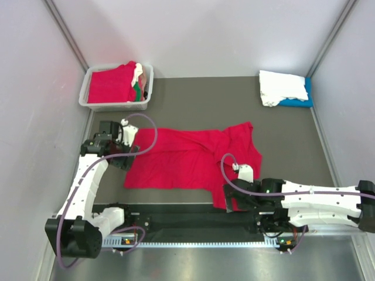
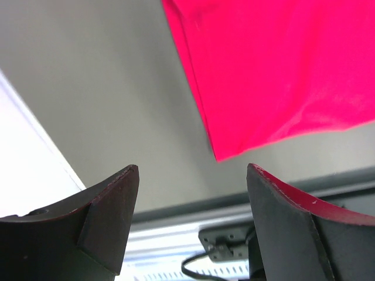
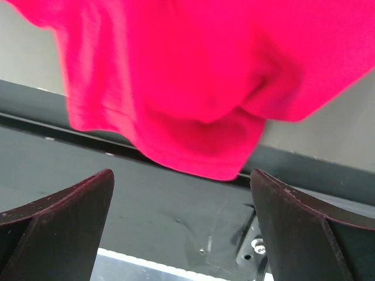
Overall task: Fold and stack the t-shirts
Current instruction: Fold the tshirt
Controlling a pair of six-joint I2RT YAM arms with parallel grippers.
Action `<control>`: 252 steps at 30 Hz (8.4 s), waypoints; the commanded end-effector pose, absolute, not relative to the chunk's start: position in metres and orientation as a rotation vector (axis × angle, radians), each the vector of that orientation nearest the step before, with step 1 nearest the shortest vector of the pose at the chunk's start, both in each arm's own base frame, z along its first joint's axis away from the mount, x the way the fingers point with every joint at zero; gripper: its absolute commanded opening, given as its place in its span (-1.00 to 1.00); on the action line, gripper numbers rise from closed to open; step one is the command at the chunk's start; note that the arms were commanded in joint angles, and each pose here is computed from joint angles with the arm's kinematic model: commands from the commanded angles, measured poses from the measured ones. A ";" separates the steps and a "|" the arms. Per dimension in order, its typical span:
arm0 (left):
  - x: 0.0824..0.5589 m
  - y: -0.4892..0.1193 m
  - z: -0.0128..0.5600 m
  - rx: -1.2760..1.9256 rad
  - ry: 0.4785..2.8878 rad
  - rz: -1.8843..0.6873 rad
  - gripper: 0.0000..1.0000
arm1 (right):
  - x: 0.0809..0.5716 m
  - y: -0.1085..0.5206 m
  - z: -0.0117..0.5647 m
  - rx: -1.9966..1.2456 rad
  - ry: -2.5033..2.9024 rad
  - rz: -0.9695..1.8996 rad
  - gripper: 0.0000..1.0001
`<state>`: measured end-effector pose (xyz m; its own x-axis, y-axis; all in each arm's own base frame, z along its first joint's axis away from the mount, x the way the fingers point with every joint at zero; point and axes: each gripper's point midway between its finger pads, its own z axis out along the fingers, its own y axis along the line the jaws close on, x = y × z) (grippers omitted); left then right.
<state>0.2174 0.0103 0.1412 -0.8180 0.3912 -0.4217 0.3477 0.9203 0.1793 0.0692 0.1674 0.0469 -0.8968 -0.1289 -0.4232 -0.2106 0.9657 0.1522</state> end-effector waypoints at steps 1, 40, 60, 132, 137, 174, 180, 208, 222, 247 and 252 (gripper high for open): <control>0.198 0.020 0.118 0.588 2.714 0.173 0.58 | 0.062 0.153 0.034 -0.190 2.728 0.192 1.00; 0.235 -0.003 0.114 0.546 2.746 0.003 0.57 | 0.073 0.182 0.021 -0.220 2.705 0.186 -0.31; 0.181 0.029 0.106 0.590 2.850 0.222 0.12 | 0.092 0.185 0.045 -0.150 2.571 0.281 -0.28; 0.172 0.011 0.039 0.913 2.717 0.057 0.26 | 0.110 0.175 0.055 -0.110 2.510 0.257 -0.15; 0.174 0.010 0.037 0.909 2.723 0.047 -0.29 | 0.110 0.175 0.056 -0.109 2.509 0.256 -0.15; 0.269 -0.009 0.145 0.629 2.475 -0.016 -1.00 | 0.181 0.162 0.199 -0.005 2.142 0.157 -1.00; 0.278 0.003 0.157 0.553 2.440 0.015 -1.00 | 0.177 0.152 0.191 0.042 2.164 0.140 -1.00; 0.376 0.044 0.155 0.469 2.404 -0.037 -1.00 | 0.266 0.142 0.158 0.075 2.218 0.074 -1.00; 0.292 -0.009 0.117 0.787 2.447 -0.091 0.33 | 0.252 0.145 0.143 0.080 2.266 0.135 -1.00; 0.411 -0.041 0.073 0.752 2.517 -0.009 0.61 | 0.245 0.147 0.126 0.066 2.301 0.154 -1.00; 0.414 -0.047 0.063 0.733 2.552 -0.068 0.50 | 0.243 0.140 0.128 0.081 2.285 0.137 -1.00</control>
